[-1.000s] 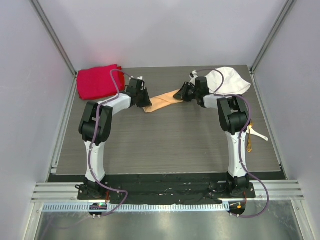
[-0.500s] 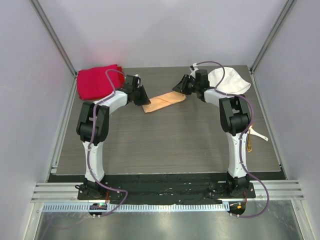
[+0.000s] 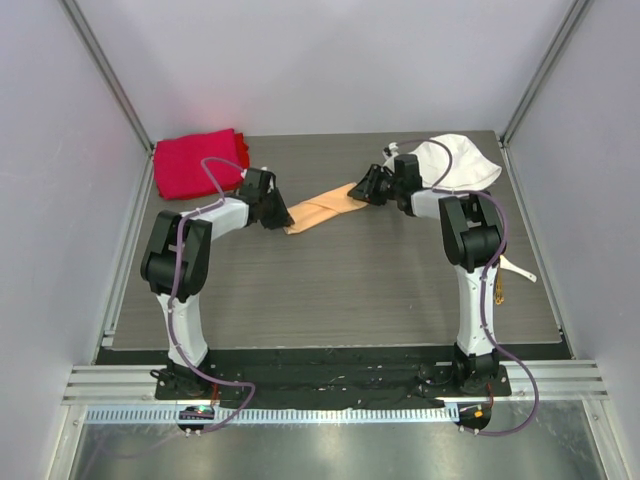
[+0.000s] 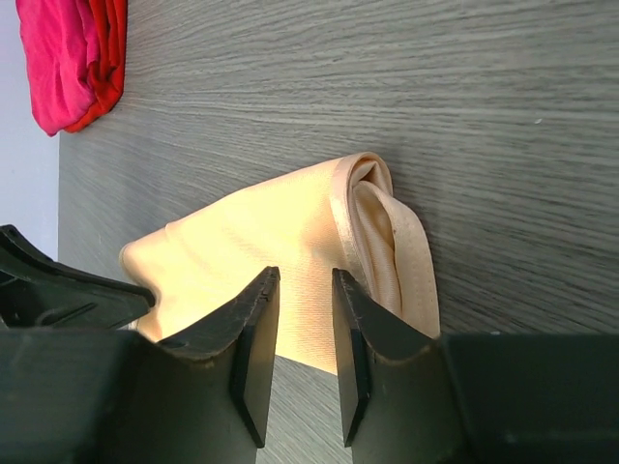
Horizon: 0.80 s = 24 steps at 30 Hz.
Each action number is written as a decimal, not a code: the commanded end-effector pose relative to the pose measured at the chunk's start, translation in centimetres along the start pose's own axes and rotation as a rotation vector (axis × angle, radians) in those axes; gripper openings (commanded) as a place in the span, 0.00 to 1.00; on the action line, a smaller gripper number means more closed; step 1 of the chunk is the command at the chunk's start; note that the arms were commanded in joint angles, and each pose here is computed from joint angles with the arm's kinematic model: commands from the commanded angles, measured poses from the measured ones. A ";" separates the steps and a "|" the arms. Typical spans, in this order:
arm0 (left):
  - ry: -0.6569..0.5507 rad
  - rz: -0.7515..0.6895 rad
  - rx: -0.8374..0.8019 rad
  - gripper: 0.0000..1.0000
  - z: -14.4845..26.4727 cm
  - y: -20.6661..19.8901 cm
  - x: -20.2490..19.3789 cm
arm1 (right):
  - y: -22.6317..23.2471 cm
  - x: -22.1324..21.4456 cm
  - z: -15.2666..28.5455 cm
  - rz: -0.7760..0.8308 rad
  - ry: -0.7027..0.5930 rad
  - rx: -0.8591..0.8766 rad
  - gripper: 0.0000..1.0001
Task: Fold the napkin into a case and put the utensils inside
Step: Smooth out the smaller rectangle-folded napkin at the center of the board, then pick up the fork from the corner of the board.
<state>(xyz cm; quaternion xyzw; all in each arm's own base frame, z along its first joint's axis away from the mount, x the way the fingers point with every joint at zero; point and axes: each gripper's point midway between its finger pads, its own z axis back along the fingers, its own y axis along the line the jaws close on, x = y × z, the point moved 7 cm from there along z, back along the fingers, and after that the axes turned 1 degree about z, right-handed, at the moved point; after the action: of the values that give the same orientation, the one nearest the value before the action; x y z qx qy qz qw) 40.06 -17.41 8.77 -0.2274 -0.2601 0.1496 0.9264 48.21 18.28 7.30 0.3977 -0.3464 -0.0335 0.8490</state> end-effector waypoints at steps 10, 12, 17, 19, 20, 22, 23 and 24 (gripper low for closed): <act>-0.163 -0.055 -0.118 0.37 7.3 -6.3 2.9 | 5.2 5.4 10.8 0.078 -0.092 -0.357 0.58; -0.136 -0.055 -0.143 0.42 8.4 -7.7 0.9 | 5.2 4.9 14.4 0.036 -0.086 -0.495 0.76; -0.073 -0.174 -0.326 0.48 13.2 -12.9 -5.3 | 3.5 1.5 21.5 -0.065 0.016 -0.608 1.00; -0.005 -0.221 -0.395 0.50 14.6 -14.4 -8.7 | 1.7 0.3 25.6 -0.107 -0.035 -0.747 1.00; 0.011 -0.237 -0.438 0.51 15.7 -15.1 -9.5 | 0.8 0.0 27.3 -0.123 -0.061 -0.811 1.00; 0.112 -0.278 -0.526 0.55 17.1 -16.3 -12.2 | -0.6 -0.9 31.0 -0.135 -0.139 -0.921 1.00; 0.143 -0.290 -0.555 0.57 17.6 -16.6 -12.9 | -1.3 -1.3 32.2 -0.158 -0.156 -0.969 1.00; 0.173 -0.300 -0.582 0.57 18.2 -16.8 -13.6 | -2.0 -1.7 33.2 -0.187 -0.162 -0.987 0.99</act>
<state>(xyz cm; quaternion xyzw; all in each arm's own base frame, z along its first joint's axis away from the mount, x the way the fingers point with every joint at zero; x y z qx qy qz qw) 24.70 -29.90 24.40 -0.4003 -0.2965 -0.0481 0.8657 31.56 0.19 21.13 0.0777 -0.3556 -0.2420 0.8994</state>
